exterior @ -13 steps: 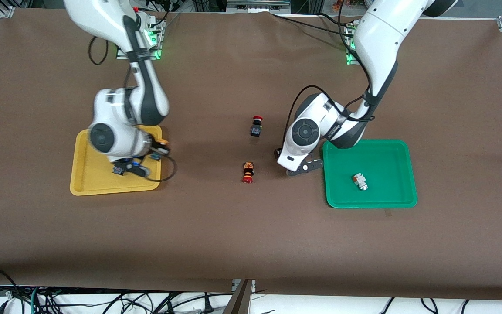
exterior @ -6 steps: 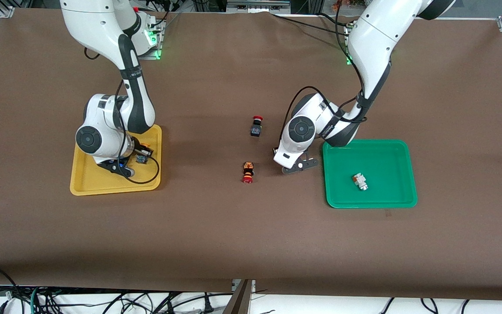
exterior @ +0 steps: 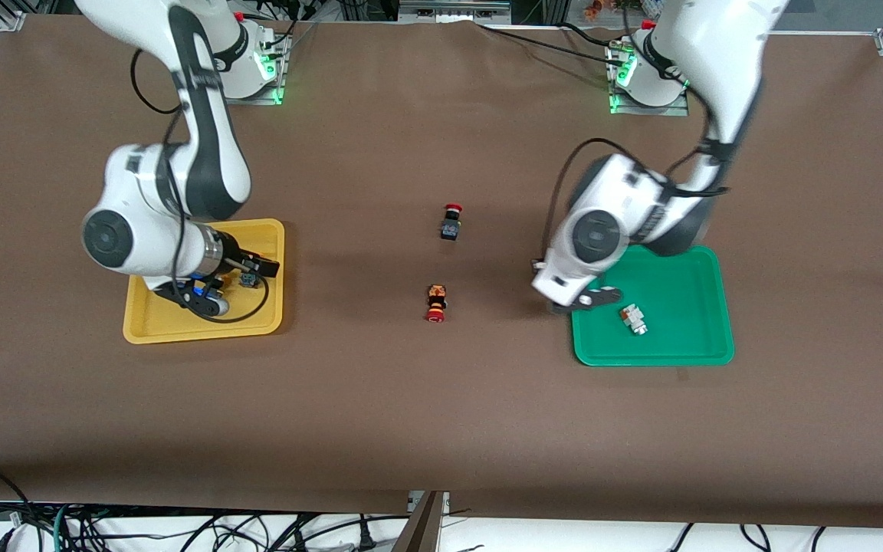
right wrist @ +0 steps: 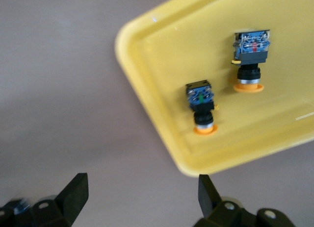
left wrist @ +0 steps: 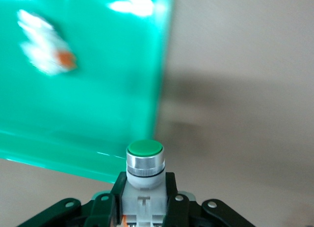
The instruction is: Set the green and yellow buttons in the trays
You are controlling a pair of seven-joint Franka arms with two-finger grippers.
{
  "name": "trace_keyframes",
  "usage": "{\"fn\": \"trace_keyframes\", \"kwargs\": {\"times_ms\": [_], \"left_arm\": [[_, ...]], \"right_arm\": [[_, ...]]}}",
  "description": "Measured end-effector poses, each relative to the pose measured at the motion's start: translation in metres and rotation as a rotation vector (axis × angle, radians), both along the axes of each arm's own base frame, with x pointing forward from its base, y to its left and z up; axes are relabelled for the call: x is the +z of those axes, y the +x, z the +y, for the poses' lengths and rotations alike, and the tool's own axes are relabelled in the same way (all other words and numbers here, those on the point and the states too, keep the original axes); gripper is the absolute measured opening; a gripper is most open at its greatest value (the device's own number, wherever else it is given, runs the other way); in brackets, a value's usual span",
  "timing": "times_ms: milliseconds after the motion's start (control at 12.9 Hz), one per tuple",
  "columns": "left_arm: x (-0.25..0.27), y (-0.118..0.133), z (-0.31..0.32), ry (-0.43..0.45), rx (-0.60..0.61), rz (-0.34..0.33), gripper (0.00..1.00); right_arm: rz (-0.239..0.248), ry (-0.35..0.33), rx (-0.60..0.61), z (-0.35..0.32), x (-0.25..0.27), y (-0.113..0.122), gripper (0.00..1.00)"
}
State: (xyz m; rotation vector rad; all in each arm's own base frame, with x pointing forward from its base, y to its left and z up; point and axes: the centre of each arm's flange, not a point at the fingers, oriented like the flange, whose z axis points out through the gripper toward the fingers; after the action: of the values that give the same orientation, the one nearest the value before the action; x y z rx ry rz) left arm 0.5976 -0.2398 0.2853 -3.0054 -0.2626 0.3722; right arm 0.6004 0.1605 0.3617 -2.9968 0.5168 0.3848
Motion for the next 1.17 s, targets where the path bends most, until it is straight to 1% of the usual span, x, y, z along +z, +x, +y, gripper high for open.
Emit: {"fn": "trace_keyframes", "kwargs": {"times_ms": [156,233,311,389,544,622,778,856,1011,1089,1167], "left_arm": [[0.007,0.026,0.086,-0.036,-0.021,0.011,0.34],[0.003,0.033,0.12,-0.042,-0.024,0.016,0.34],[-0.003,0.037,0.145,-0.025,-0.029,0.012,0.34],[-0.013,0.04,0.164,-0.001,-0.033,0.006,0.34],[-0.034,0.04,0.173,0.013,-0.038,0.016,0.34],[-0.039,0.04,0.169,0.009,-0.044,0.02,0.4],[-0.028,0.043,0.159,0.002,-0.058,-0.002,0.61],[-0.014,0.047,0.156,0.003,-0.059,-0.018,0.7],[0.032,0.058,0.158,0.013,-0.05,-0.048,0.92],[0.061,0.063,0.16,0.019,-0.043,-0.069,1.0],[0.094,0.068,0.162,0.022,-0.036,-0.103,1.0]], "right_arm": [[-0.071,0.001,0.06,0.008,0.066,-0.007,0.99],[-0.091,0.003,0.086,0.005,0.095,-0.014,1.0],[-0.096,0.004,0.105,-0.001,0.118,-0.023,1.0],[-0.09,0.006,0.12,-0.009,0.139,-0.032,1.0],[-0.074,0.004,0.136,-0.027,0.172,-0.043,1.0],[-0.074,0.01,0.143,-0.04,0.188,-0.045,1.0],[-0.088,0.031,0.154,-0.072,0.213,-0.048,1.0],[-0.099,0.031,0.163,-0.086,0.223,-0.052,1.0],[-0.119,0.01,0.192,-0.099,0.238,-0.061,1.0],[-0.125,0.005,0.199,-0.098,0.242,-0.065,1.0],[-0.127,-0.006,0.208,-0.096,0.244,-0.067,1.0]]}}
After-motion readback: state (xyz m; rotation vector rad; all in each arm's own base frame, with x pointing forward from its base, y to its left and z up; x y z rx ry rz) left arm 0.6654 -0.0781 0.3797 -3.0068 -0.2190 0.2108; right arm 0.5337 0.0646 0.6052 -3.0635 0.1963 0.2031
